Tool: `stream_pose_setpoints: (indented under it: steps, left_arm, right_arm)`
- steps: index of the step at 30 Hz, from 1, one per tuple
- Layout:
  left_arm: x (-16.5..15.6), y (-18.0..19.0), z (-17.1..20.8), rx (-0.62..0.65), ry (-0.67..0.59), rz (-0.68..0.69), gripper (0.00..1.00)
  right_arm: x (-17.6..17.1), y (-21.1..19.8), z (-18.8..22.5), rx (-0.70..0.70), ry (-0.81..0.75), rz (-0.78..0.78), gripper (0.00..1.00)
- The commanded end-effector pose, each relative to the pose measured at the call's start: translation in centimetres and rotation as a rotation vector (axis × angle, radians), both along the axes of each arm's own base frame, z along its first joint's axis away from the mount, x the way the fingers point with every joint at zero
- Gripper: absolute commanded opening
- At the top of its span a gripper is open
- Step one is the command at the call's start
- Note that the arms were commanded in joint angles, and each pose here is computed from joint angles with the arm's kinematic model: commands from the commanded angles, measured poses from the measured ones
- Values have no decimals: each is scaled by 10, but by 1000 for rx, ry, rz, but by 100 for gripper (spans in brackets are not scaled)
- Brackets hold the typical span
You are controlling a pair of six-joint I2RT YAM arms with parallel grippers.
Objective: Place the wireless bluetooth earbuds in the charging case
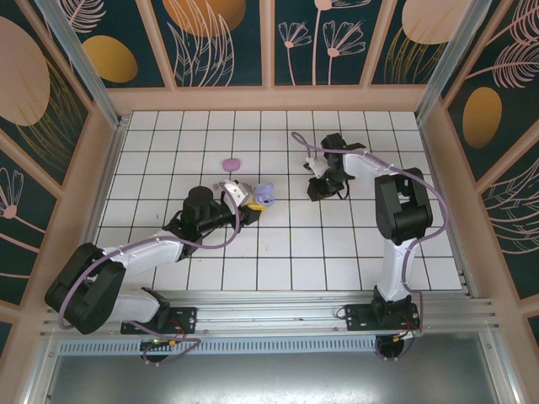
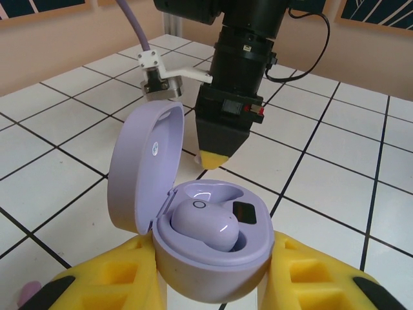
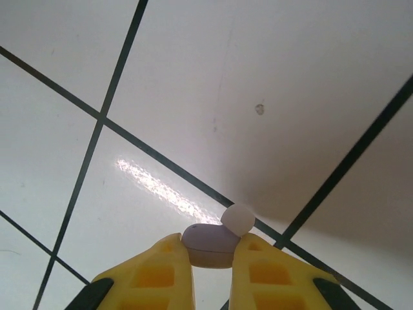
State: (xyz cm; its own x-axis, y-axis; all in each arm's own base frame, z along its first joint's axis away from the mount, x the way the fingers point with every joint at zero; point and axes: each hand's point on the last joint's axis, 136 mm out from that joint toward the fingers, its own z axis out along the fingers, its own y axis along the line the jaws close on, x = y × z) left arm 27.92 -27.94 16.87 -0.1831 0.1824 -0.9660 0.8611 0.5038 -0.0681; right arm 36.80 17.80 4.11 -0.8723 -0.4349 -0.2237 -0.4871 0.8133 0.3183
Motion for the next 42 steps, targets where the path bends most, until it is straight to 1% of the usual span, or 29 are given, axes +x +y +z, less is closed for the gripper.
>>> stream_pose_setpoints:
  steps: [1,3,5,7,9,12,17,23,25,30,34,36,38,40,42]
  left_arm:
    - [-3,1,3,5,-26,-4,0]
    - [-3,1,3,4,-26,-4,0]
    - [-3,1,3,1,-25,-3,0]
    - [-3,1,4,-4,-25,-4,0]
    - [-3,0,5,-9,-23,-5,0]
    - [-4,1,7,-12,-25,-6,0]
    - [-6,3,6,-7,-30,0,0]
    - [-8,6,7,-9,-34,8,0]
    - [-8,6,7,-10,-35,8,0]
    - [-8,7,8,-9,-39,12,0]
    - [-8,7,9,-11,-40,13,0]
    - [-8,7,9,-11,-40,14,0]
    - [-8,8,9,-10,-41,17,0]
    - [-8,9,9,-9,-41,19,0]
    - [-9,9,8,-10,-41,19,0]
  right_arm:
    - [-4,3,8,50,93,-105,13]
    - [-5,0,5,51,149,-193,12]
    - [-10,2,-2,62,215,-277,9]
    - [-15,6,-7,74,260,-340,9]
    - [-18,6,-13,63,283,-381,10]
    - [-22,-1,-28,5,308,-419,13]
    - [-26,-4,-43,-25,346,-450,18]
    - [-12,-6,-22,-34,268,-479,32]
    - [-7,-8,-11,-41,239,-482,36]
    - [1,-3,19,-52,148,-432,39]
    - [1,10,39,-55,61,-283,41]
    - [0,6,40,-113,22,-228,41]
    - [1,-5,40,-167,1,-228,41]
    - [2,-8,43,-175,-11,-227,41]
    - [1,-5,46,-146,-25,-218,39]
